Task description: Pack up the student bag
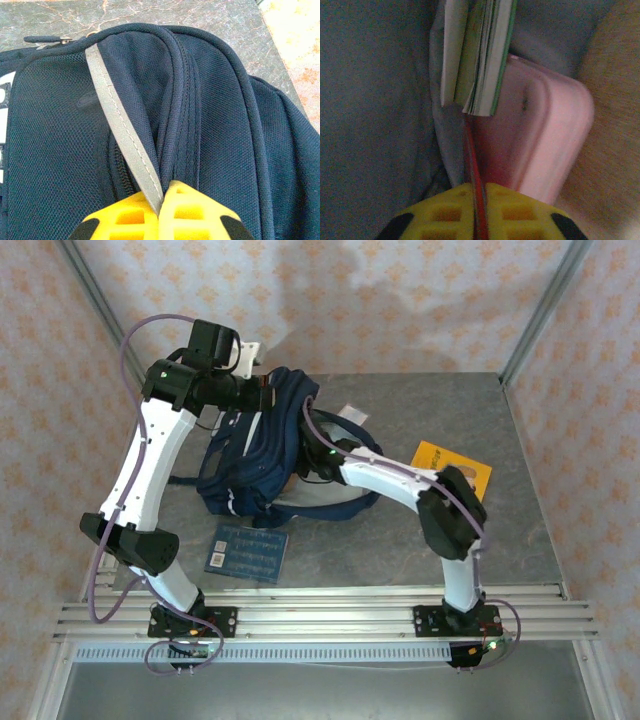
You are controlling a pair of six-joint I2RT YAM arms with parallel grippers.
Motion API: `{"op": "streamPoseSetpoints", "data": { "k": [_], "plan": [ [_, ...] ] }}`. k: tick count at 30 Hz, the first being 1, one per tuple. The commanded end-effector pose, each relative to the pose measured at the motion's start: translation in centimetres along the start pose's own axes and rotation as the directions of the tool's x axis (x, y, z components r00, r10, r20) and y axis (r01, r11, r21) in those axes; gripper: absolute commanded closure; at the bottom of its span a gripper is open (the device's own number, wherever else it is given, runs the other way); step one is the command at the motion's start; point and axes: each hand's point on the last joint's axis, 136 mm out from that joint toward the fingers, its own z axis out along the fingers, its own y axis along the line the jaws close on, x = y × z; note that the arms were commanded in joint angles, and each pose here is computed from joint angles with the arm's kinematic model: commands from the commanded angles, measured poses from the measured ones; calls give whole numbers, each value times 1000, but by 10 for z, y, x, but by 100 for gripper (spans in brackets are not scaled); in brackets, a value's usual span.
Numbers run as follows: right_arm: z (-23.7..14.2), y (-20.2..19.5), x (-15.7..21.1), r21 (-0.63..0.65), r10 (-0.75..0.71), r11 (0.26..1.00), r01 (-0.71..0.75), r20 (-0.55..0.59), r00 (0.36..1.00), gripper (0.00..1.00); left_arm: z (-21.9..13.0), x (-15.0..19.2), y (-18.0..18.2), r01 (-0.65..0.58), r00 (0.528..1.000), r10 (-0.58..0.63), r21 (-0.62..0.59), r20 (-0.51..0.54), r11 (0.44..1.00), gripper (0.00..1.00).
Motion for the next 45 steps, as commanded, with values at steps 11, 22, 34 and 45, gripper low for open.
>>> {"op": "streamPoseSetpoints", "data": {
  "k": [11, 22, 34, 45],
  "plan": [
    [-31, 62, -13, -232, -263, 925, 301, 183, 947, 29, -53, -64, -12, -33, 954, 23, 29, 298, 999, 100],
    [-122, 15, -44, 49, -384, 923, 382, 189, 904, 26, -69, -61, 87, 300, 878, -108, -361, 467, 883, 100],
    [-230, -33, -68, 282, -412, 896, 343, 238, 880, 35, -61, -80, 147, 367, 840, 40, -621, 541, 693, 100],
    [-278, -114, -22, 415, -372, 860, 298, 110, 922, 31, 47, -64, 170, 271, 932, -39, -623, 360, 734, 90]
  ]
}}
